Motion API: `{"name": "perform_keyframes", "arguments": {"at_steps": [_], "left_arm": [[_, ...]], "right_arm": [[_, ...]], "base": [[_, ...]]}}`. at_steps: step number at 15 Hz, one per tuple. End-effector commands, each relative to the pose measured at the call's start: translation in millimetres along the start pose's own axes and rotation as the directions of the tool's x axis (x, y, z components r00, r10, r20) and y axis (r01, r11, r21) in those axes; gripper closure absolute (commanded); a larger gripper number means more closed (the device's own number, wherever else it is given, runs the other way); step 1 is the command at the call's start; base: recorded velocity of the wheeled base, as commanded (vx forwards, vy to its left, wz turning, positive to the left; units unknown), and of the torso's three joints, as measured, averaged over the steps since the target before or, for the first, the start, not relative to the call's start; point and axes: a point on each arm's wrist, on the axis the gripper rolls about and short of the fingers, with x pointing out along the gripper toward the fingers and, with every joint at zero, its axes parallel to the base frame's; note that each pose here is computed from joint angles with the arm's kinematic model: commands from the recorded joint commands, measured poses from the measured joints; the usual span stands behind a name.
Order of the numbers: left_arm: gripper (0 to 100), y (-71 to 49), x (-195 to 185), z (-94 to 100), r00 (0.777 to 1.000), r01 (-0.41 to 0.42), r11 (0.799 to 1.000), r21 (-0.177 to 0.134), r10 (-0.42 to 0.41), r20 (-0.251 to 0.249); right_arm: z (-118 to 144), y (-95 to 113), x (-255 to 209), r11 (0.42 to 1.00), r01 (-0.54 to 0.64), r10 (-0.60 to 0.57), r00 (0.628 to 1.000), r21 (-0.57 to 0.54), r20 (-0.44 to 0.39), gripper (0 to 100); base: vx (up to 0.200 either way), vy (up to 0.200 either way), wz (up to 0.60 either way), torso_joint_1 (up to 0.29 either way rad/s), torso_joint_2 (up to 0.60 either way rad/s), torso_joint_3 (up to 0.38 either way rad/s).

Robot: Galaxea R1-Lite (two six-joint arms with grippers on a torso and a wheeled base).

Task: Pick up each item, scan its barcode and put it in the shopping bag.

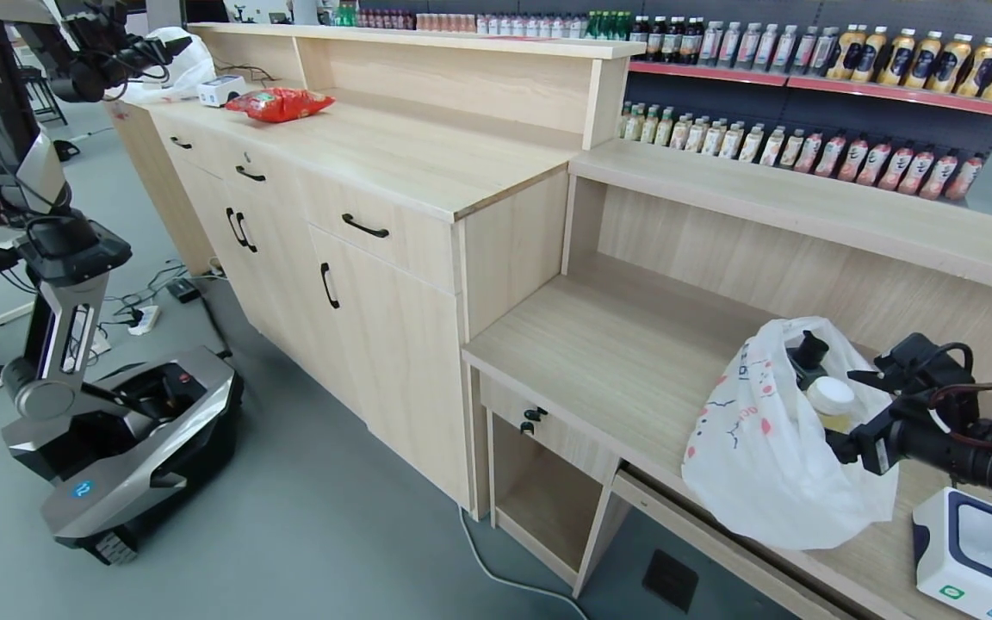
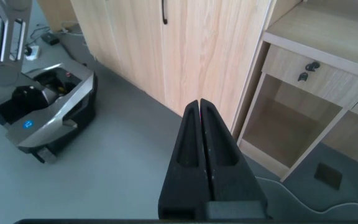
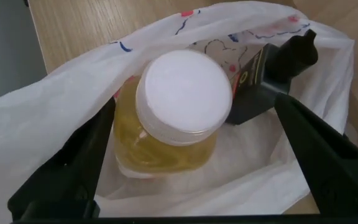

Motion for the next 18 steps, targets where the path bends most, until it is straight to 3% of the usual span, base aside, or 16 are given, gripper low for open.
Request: {"name": "perform_keyframes", "arguments": {"at_steps": [1,8,13,18], "left_arm": [[100,0.0,0.0,0.0,1.000,-0.001,1.000,0.001,0.001,0.000],[100,0.0,0.0,0.0,1.000,-0.001,1.000,0.001,0.001,0.000],[100,0.0,0.0,0.0,1.000,-0.001,1.000,-0.001,0.001,0.000],[100,0.0,0.0,0.0,1.000,-0.001,1.000,-0.001,0.001,0.000]], "right_arm": [[9.8,-5.5,-11.7,0.999,0.038,-0.038,0.999,-0.017,0.026,0],[14.4,-9.1,-31.5,0.998,0.065,-0.065,0.998,0.002,0.001,0],[36.8,-13.7,-51.0,0.992,0.125,-0.122,0.989,-0.034,0.084,0],[41.2,-18.5,-71.2,0.979,0.199,-0.193,0.976,-0.053,0.100,0]], "base": [[0.000,0.000,0.00,0.000,0.00,0.000],[0.000,0.000,0.00,0.000,0.00,0.000],[0.000,0.000,0.00,0.000,0.00,0.000],[0.000,0.000,0.00,0.000,0.00,0.000]]}}
